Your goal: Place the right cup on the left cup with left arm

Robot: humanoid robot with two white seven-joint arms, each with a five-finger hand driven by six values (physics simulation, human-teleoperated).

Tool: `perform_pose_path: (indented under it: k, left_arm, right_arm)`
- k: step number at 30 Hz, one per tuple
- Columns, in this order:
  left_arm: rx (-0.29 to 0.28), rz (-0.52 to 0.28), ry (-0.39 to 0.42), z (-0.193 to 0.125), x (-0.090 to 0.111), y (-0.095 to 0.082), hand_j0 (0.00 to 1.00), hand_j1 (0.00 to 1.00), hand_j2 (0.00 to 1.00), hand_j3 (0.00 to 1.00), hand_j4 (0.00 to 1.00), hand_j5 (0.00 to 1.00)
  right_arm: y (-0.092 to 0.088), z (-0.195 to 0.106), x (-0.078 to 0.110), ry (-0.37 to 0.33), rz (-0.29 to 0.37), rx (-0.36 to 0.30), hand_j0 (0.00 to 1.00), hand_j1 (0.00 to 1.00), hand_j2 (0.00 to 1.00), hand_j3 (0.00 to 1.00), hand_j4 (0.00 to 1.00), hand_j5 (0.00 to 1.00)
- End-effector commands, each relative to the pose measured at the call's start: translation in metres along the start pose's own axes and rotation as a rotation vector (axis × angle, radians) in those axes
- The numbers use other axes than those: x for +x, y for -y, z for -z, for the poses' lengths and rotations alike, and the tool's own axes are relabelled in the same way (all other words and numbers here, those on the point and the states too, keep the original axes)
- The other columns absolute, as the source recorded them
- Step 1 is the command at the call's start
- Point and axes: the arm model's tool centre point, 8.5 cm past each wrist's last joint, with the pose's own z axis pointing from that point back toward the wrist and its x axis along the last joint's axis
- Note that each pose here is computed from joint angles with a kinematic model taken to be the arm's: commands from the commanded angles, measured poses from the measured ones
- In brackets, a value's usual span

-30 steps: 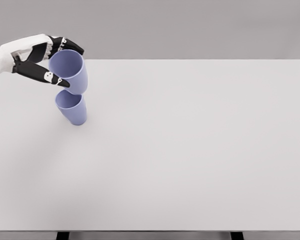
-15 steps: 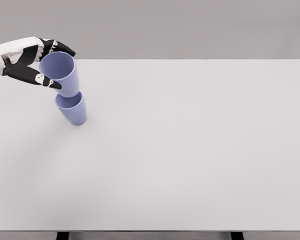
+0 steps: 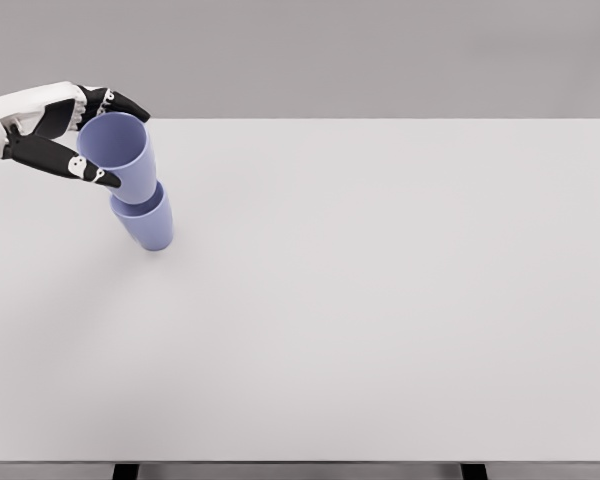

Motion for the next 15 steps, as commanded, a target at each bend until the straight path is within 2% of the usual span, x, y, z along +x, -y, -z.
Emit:
perform_pose_path:
  k: [1, 15]
  left_arm:
    - [0.004, 0.0, -0.001, -0.002, 0.0, -0.001, 0.72, 0.72, 0.72, 0.72, 0.72, 0.72]
    - [-0.005, -0.015, -0.022, -0.001, -0.011, 0.004, 0.72, 0.72, 0.72, 0.72, 0.72, 0.72]
  right_arm:
    - [0.0, 0.0, 0.0, 0.0, 0.0, 0.0, 1.0, 1.0, 1.0, 1.0, 1.0, 1.0]
    - [0.0, 0.0, 0.0, 0.0, 0.0, 0.0, 1.0, 1.0, 1.0, 1.0, 1.0, 1.0]
